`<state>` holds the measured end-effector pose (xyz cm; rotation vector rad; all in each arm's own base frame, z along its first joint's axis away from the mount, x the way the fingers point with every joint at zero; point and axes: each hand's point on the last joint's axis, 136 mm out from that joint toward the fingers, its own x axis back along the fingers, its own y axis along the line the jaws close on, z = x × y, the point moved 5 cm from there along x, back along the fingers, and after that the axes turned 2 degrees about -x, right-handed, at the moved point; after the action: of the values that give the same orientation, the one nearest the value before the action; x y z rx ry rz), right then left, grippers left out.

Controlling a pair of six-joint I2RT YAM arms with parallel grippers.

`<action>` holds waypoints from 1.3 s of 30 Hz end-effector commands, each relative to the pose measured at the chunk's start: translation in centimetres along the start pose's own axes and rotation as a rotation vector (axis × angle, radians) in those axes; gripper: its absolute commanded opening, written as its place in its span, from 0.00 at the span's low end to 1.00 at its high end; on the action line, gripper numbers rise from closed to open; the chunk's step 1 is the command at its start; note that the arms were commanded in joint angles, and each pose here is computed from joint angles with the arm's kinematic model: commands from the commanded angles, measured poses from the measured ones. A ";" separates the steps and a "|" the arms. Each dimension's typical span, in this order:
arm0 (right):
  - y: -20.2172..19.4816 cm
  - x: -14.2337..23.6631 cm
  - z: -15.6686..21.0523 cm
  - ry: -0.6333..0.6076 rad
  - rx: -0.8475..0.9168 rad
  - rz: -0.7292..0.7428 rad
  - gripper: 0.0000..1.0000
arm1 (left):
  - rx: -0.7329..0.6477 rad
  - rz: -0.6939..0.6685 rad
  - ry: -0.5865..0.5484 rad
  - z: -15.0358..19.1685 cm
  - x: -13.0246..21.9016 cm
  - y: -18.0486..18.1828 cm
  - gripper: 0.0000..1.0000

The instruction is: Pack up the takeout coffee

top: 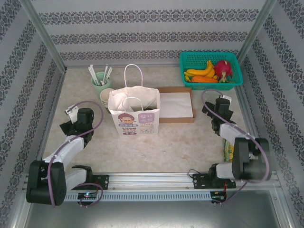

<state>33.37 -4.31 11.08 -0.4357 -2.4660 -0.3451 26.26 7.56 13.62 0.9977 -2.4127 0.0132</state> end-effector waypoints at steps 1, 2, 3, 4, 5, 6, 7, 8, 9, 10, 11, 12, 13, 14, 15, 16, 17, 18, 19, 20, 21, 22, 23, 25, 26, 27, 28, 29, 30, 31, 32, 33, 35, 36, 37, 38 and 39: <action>2.7 -1.3 -2.5 -0.046 0.088 -0.163 0.98 | -0.007 0.194 -0.161 -3.2 -0.3 -2.7 0.99; 3.2 -1.5 -2.7 -0.054 0.117 -0.185 0.98 | -0.025 0.226 -0.164 -3.0 -0.5 -3.3 0.99; 3.4 -1.7 -2.9 -0.061 0.137 -0.200 0.98 | -0.040 0.259 -0.165 -2.7 -0.8 -3.9 0.99; 3.6 -1.9 -2.9 -0.077 0.145 -0.214 0.98 | -0.058 0.288 -0.162 -2.3 -1.1 -4.5 0.99; 3.9 -2.0 -2.9 -0.068 0.150 -0.235 0.98 | -0.080 0.321 -0.158 -1.8 -1.4 -5.2 0.99; 4.1 -2.0 -2.8 -0.060 0.160 -0.256 0.98 | -0.103 0.347 -0.162 -1.8 -1.7 -5.9 0.99; 4.4 -1.9 -2.7 -0.065 0.171 -0.284 0.98 | -0.128 0.376 -0.154 -1.8 -1.7 -6.4 0.99; 4.7 -1.6 -2.7 -0.073 0.185 -0.305 0.98 | -0.139 0.401 -0.177 -2.1 -1.6 -6.8 0.99; 4.7 -1.3 -2.5 -0.092 0.191 -0.320 0.98 | -0.166 0.421 -0.183 -2.4 -1.5 -7.2 0.99; 4.8 -0.9 -2.3 -0.111 0.197 -0.335 0.98 | -0.184 0.432 -0.181 -2.3 -1.7 -7.5 0.99; 4.8 -0.6 -2.2 -0.134 0.203 -0.346 0.98 | -0.203 0.455 -0.185 -2.1 -1.6 -7.8 0.99; 4.9 -0.3 -1.9 -0.152 0.209 -0.358 0.98 | -0.217 0.479 -0.189 -1.9 -1.5 -8.0 0.99; 4.9 -0.1 -1.8 -0.169 0.212 -0.364 0.98 | -0.218 0.494 -0.192 -2.0 -1.3 -8.1 0.99; 4.8 0.0 -1.7 -0.179 0.212 -0.368 0.98 | -0.222 0.507 -0.195 -1.9 -1.1 -8.1 0.99; 4.9 0.1 -1.6 -0.185 0.217 -0.374 0.98 | -0.222 0.518 -0.203 -1.9 -0.9 -8.1 0.99; 5.1 0.2 -1.5 -0.189 0.225 -0.385 0.98 | -0.227 0.522 -0.210 -1.8 -0.9 -8.1 0.99; 5.3 0.2 -1.4 -0.198 0.235 -0.395 0.98 | -0.228 0.524 -0.212 -1.6 -1.0 -8.2 0.99; 5.4 0.3 -1.2 -0.200 0.249 -0.399 0.98 | -0.232 0.526 -0.212 -1.7 -1.0 -8.3 0.99; 5.5 0.6 -1.0 -0.213 0.259 -0.413 0.98 | -0.237 0.533 -0.206 -1.6 -1.0 -8.4 0.99; 5.6 0.8 -0.7 -0.231 0.266 -0.426 0.98 | -0.237 0.530 -0.205 -1.6 -1.1 -8.4 0.99; 5.6 1.2 -0.3 -0.260 0.280 -0.433 0.98 | -0.234 0.528 -0.208 -1.6 -1.0 -8.3 0.99; 5.6 1.3 0.2 -0.294 0.291 -0.433 0.98 | -0.236 0.537 -0.216 -1.5 -0.8 -8.3 0.99; 5.8 1.3 0.2 -0.332 0.293 -0.443 0.98 | -0.239 0.554 -0.227 -1.4 -0.5 -8.2 0.99; 5.4 1.2 1.1 -0.294 0.294 -0.417 0.98 | -0.225 0.586 -0.239 -1.2 0.0 -8.2 0.99; 5.1 0.8 0.1 -0.292 0.267 -0.361 0.98 | -0.200 0.613 -0.233 -1.2 0.3 -8.3 0.99; 4.8 0.3 -0.2 -0.292 0.239 -0.334 0.98 | -0.178 0.652 -0.223 -1.1 0.6 -8.7 0.99; 4.8 0.3 -0.2 -0.294 0.239 -0.331 0.98 | -0.164 0.677 -0.215 -1.1 0.7 -9.0 0.99; 4.8 0.4 -0.2 -0.286 0.242 -0.329 0.98 | -0.172 0.687 -0.214 -1.1 0.9 -9.3 0.99; 4.8 0.4 -0.2 -0.291 0.246 -0.326 0.98 | -0.177 0.680 -0.223 -1.3 0.7 -9.4 0.99; 4.8 0.4 -0.1 -0.290 0.245 -0.324 0.98 | -0.184 0.673 -0.242 -1.4 0.6 -9.4 0.99; 4.9 0.4 -0.1 -0.289 0.247 -0.325 0.98 | -0.179 0.666 -0.249 -1.5 0.3 -9.6 0.99; 4.9 0.4 -0.2 -0.290 0.247 -0.325 0.98 | -0.179 0.676 -0.238 -1.5 0.0 -10.0 0.99; 4.9 0.4 -0.2 -0.290 0.247 -0.324 0.98 | -0.199 0.700 -0.252 -1.0 -0.2 -11.0 0.99; 4.9 0.4 -0.2 -0.291 0.246 -0.324 0.98 | -0.213 0.702 -0.245 -0.6 -0.4 -11.3 0.99; 4.8 0.4 -0.2 -0.291 0.246 -0.323 0.98 | -0.227 0.710 -0.251 -0.2 -0.6 -11.7 0.99; 4.9 0.4 -0.2 -0.291 0.248 -0.323 0.98 | -0.236 0.720 -0.252 0.3 -0.7 -12.0 0.99; 4.9 0.4 -0.2 -0.291 0.247 -0.322 0.98 | -0.226 0.707 -0.263 0.4 -1.1 -12.0 0.99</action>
<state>34.34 0.08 10.86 0.0298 -2.7667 -0.1053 33.61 0.12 9.49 0.0564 -2.7000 -0.1156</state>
